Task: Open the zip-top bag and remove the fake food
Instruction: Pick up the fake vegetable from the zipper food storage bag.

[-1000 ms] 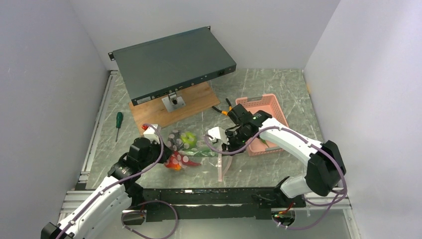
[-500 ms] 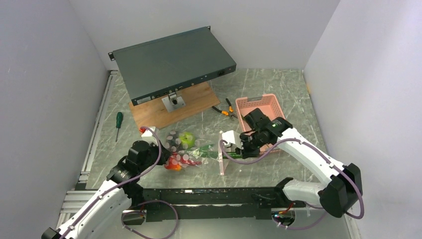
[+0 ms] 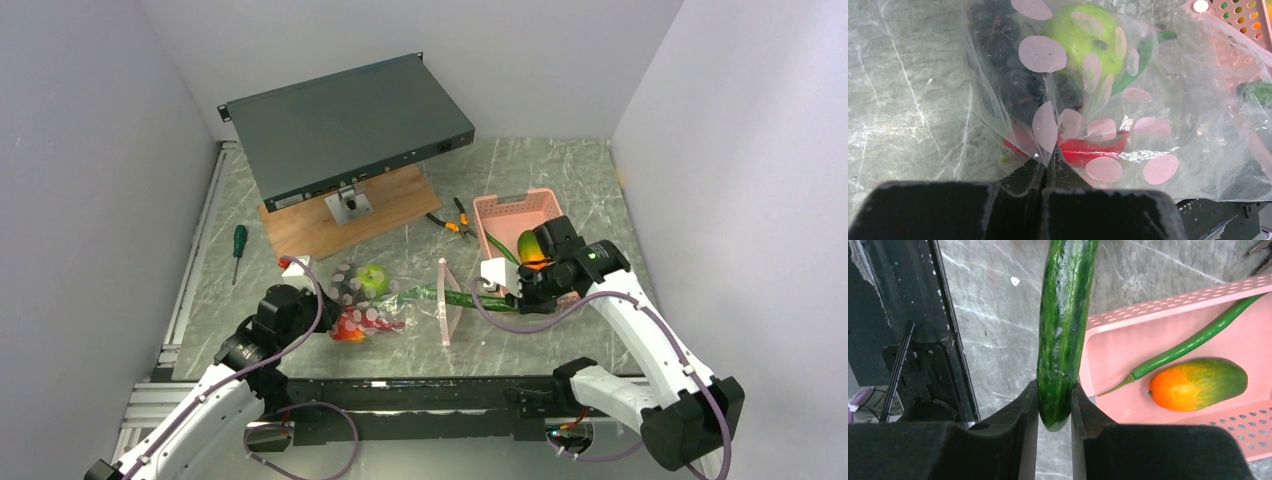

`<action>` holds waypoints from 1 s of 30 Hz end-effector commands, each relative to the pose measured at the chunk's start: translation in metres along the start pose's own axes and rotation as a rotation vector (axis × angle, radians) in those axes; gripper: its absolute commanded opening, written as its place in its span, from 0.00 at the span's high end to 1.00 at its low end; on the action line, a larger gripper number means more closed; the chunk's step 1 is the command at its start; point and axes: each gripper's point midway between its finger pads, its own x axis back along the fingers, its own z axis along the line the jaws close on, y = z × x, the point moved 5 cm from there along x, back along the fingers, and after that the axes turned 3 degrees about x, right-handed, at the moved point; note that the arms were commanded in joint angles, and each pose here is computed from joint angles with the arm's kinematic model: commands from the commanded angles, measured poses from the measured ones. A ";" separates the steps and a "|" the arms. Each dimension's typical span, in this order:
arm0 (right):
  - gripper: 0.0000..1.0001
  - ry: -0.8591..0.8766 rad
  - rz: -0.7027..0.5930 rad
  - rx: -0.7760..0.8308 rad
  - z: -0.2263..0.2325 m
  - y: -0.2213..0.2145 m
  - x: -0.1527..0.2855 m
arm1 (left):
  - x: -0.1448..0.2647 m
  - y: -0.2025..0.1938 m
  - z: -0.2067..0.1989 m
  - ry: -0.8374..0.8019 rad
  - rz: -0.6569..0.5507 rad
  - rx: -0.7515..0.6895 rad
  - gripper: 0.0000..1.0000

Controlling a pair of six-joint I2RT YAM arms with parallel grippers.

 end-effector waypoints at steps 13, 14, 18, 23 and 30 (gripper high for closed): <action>0.98 -0.024 0.060 -0.025 0.019 -0.021 0.023 | 0.001 0.006 -0.002 -0.015 -0.048 0.009 1.00; 0.98 -0.026 0.060 -0.028 0.019 -0.021 0.024 | 0.001 0.006 -0.002 -0.015 -0.049 0.007 1.00; 0.98 -0.040 0.057 -0.040 0.018 -0.022 0.028 | 0.002 0.005 -0.001 -0.012 -0.054 0.008 1.00; 0.98 -0.053 0.060 -0.052 0.017 -0.023 0.033 | 0.001 0.004 0.000 -0.010 -0.054 0.009 1.00; 0.98 -0.092 0.061 -0.071 0.014 -0.026 0.042 | 0.001 0.004 0.000 -0.009 -0.054 0.010 1.00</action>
